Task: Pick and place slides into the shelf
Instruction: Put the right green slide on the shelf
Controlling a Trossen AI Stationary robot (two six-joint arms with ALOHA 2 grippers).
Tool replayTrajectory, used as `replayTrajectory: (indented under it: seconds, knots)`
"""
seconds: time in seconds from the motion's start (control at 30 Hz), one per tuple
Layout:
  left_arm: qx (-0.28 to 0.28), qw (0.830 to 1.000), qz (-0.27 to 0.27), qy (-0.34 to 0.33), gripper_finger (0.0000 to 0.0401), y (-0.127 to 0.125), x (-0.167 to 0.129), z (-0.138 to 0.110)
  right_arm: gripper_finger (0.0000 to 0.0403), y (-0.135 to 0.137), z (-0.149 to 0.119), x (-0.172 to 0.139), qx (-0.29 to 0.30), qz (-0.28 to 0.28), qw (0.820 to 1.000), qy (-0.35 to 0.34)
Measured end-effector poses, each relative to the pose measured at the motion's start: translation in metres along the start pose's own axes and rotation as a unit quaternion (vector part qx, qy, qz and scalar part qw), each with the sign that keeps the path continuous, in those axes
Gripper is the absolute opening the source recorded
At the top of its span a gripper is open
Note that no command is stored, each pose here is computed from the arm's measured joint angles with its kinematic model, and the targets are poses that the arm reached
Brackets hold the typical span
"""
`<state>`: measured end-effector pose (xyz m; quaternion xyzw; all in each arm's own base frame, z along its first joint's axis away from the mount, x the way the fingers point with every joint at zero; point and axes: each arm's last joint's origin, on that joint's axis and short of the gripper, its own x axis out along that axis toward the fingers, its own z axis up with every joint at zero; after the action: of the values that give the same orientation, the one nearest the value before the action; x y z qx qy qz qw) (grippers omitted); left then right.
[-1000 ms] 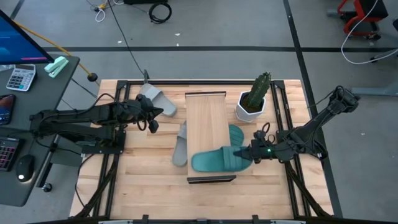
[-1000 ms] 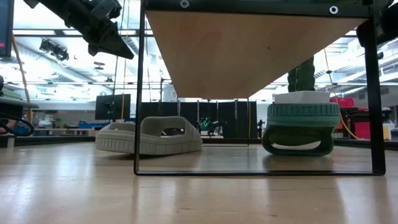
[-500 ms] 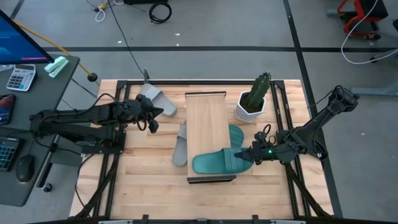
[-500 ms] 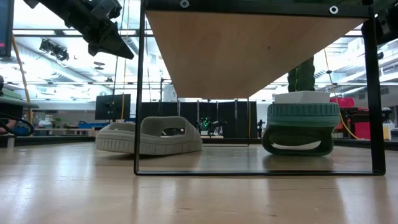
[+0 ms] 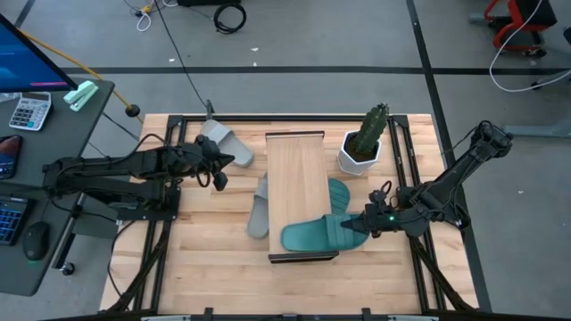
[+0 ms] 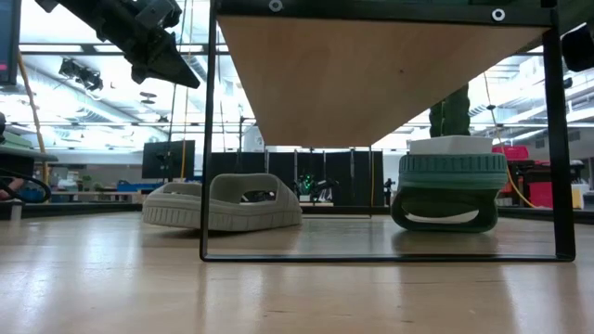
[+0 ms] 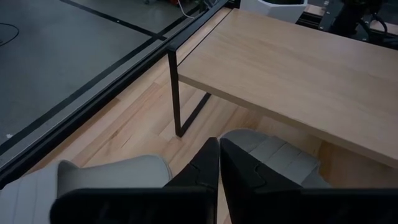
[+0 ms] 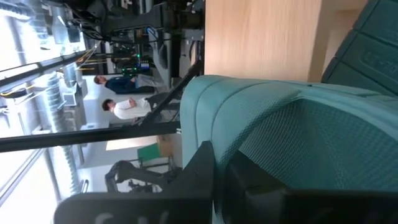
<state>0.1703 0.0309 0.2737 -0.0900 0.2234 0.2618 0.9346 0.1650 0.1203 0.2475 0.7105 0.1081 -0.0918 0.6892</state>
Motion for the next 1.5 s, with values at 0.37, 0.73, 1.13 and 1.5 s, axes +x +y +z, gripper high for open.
replayTrajectory:
  seconds: [0.37,0.73,1.13,1.5]
  knots:
    - [0.003,1.000,0.000,0.000,0.0014,0.0000,-0.0001,0.0000,0.0011,-0.0024,0.0006,0.0001,-0.007,-0.012,1.000,0.001]
    - [0.004,1.000,0.000,0.000,0.0019,0.0000,0.0000,0.0000,0.0013,-0.0051,0.0013,0.0000,-0.025,-0.024,0.999,0.000]
    - [0.004,1.000,0.000,0.000,0.0020,0.0000,0.0000,0.0000,0.0019,-0.0066,0.0015,0.0000,-0.032,-0.030,0.999,-0.001]
    - [0.003,1.000,0.000,-0.001,0.0014,0.0000,0.0000,0.0002,0.0038,-0.0064,0.0026,0.0007,-0.040,-0.030,0.999,-0.004]
